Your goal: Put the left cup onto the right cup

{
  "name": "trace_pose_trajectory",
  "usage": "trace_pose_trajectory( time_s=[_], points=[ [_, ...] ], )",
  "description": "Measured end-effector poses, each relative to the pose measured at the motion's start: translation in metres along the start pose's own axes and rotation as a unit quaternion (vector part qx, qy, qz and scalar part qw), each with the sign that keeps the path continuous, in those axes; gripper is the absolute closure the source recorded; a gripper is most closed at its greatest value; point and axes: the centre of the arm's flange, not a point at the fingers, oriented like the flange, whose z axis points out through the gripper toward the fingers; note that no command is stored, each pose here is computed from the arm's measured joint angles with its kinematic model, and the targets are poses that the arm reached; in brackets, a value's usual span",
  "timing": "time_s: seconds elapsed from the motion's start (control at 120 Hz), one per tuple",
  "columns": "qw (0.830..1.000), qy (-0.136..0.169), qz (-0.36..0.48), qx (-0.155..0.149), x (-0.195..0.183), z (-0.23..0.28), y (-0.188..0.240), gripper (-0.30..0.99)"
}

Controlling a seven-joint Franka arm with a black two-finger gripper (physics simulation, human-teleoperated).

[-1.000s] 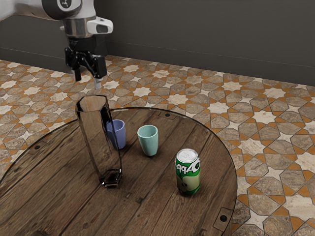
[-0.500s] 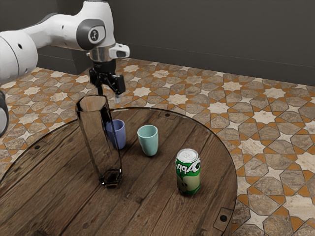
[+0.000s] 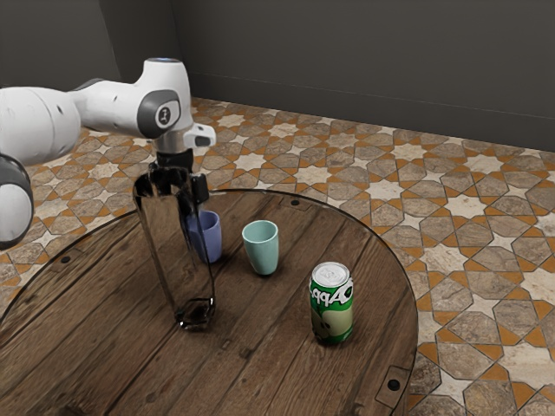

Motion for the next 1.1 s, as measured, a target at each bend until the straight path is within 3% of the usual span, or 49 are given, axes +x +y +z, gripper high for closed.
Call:
trace_pose_trajectory(
  time_s=[0.125, 0.4, 0.633, 0.858, 1.1],
  points=[
    [1.0, 0.018, -0.005, 0.0, 0.017, 0.002, -0.017, 0.0],
    [1.0, -0.014, -0.004, -0.011, 0.014, 0.054, -0.025, 0.0],
    [1.0, -0.002, 0.003, -0.011, 0.02, 0.078, -0.019, 0.0],
    [1.0, 0.02, 0.006, -0.005, 0.026, 0.075, -0.015, 0.53],
    [0.999, 0.039, 0.013, 0.0, 0.032, 0.059, -0.003, 0.72]
  ],
)
